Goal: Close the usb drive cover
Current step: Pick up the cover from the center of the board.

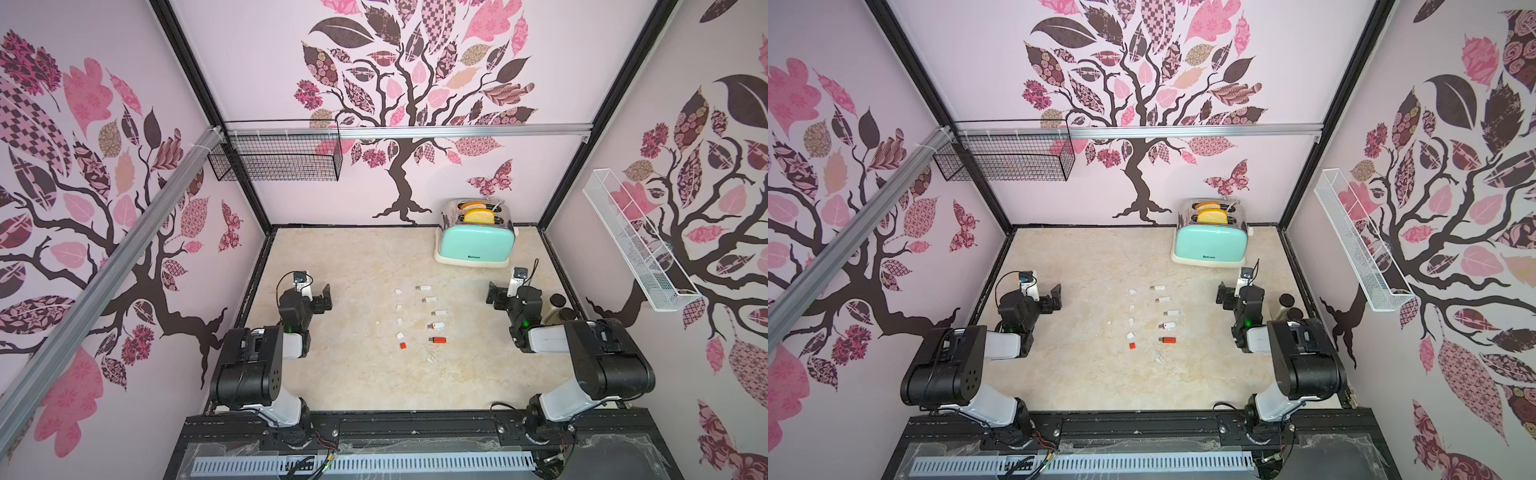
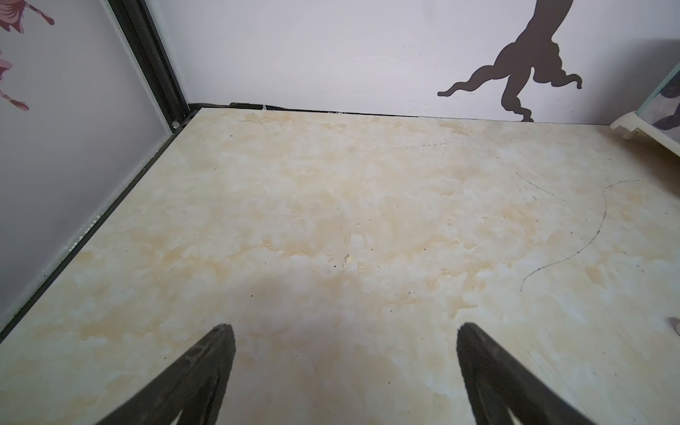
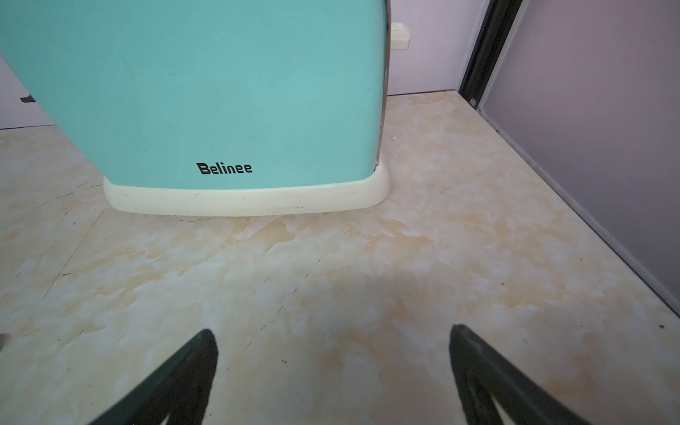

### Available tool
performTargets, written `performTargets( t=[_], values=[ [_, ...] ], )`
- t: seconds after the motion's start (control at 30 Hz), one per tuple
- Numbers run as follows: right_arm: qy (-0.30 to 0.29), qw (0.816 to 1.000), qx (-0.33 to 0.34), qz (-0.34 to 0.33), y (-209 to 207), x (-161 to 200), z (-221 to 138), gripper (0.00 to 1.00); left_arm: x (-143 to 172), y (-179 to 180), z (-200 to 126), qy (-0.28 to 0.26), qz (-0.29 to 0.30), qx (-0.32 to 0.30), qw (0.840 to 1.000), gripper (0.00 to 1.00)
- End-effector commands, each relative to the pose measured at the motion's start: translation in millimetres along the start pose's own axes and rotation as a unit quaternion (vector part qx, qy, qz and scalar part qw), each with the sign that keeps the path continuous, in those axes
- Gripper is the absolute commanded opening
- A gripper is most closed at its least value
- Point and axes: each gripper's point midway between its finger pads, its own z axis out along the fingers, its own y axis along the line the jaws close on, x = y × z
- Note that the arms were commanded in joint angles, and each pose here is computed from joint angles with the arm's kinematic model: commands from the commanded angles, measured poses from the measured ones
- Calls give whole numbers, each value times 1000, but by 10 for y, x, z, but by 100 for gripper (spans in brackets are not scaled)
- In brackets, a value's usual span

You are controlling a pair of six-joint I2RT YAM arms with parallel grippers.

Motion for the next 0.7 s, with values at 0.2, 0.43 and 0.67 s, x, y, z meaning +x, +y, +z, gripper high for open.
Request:
performTargets(
  t=[0.2,0.43,0.67],
  values=[
    [-14,1000,-4,6,19,-110,1,99,-16,4,-7,-2,0,-3,1000,98],
    [-15,1000,-4,6,22,-116,-3,99,-15,5,-3,-2,1,-3,1000,98],
    [-51,998,24,-10,39,-325,-160,99,-322,-138,-127,41,8,30,999,98]
  ],
)
